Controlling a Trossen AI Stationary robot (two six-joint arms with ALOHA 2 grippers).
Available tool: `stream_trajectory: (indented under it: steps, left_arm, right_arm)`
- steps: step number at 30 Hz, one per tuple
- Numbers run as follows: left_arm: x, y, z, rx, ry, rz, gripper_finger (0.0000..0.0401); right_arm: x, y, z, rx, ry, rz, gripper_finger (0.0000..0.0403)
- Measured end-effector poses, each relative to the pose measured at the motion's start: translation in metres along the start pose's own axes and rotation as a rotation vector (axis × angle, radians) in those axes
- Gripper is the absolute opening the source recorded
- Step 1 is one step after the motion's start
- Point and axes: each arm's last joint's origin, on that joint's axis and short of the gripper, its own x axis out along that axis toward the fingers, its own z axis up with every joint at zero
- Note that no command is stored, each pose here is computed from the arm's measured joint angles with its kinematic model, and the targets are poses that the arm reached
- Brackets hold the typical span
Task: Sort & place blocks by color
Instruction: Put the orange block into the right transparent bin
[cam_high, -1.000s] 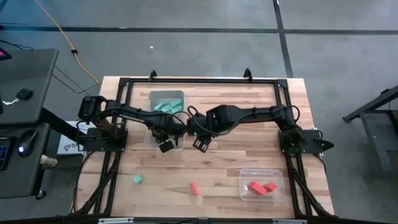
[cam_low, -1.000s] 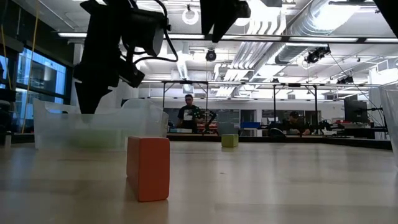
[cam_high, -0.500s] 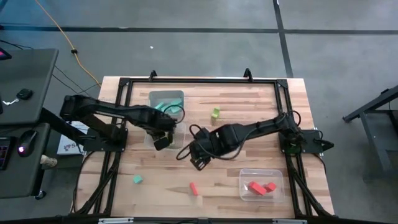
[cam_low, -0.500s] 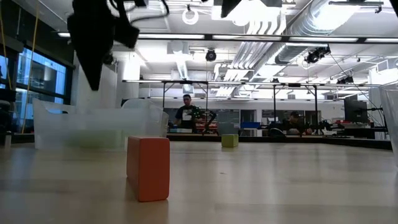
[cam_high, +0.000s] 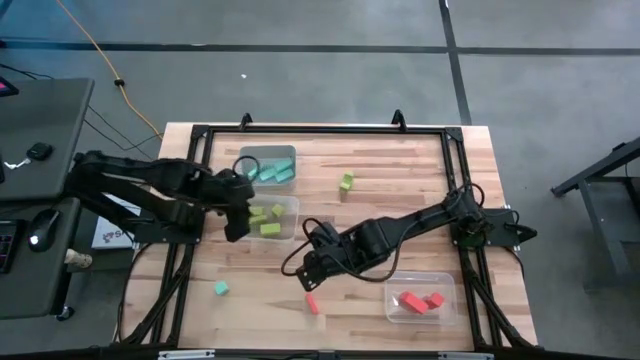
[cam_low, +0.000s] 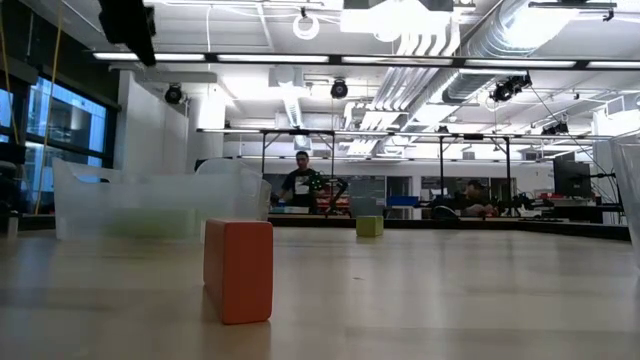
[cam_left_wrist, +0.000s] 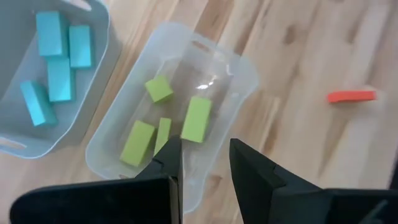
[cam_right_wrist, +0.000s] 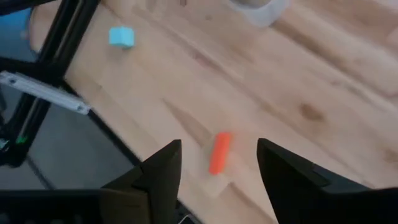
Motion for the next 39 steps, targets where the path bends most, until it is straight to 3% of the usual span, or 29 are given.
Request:
stream_trajectory:
  steps: [14, 27, 39]
  left_arm:
    - [-0.044, 0.017, -0.022, -0.035, -0.154, -0.113, 0.0072]
    - [-0.047, 0.019, -0.024, -0.037, -0.164, -0.119, 0.0072]
    - [-0.047, 0.019, -0.024, -0.037, -0.164, -0.119, 0.0072]
  right_arm:
    - [0.063, 0.014, -0.023, 0.078, 0.177, 0.022, 0.0201]
    - [0.136, 0.01, -0.048, 0.107, 0.285, -0.074, 0.0201]
    - [0.169, 0.005, -0.057, 0.104, 0.305, -0.109, 0.0201]
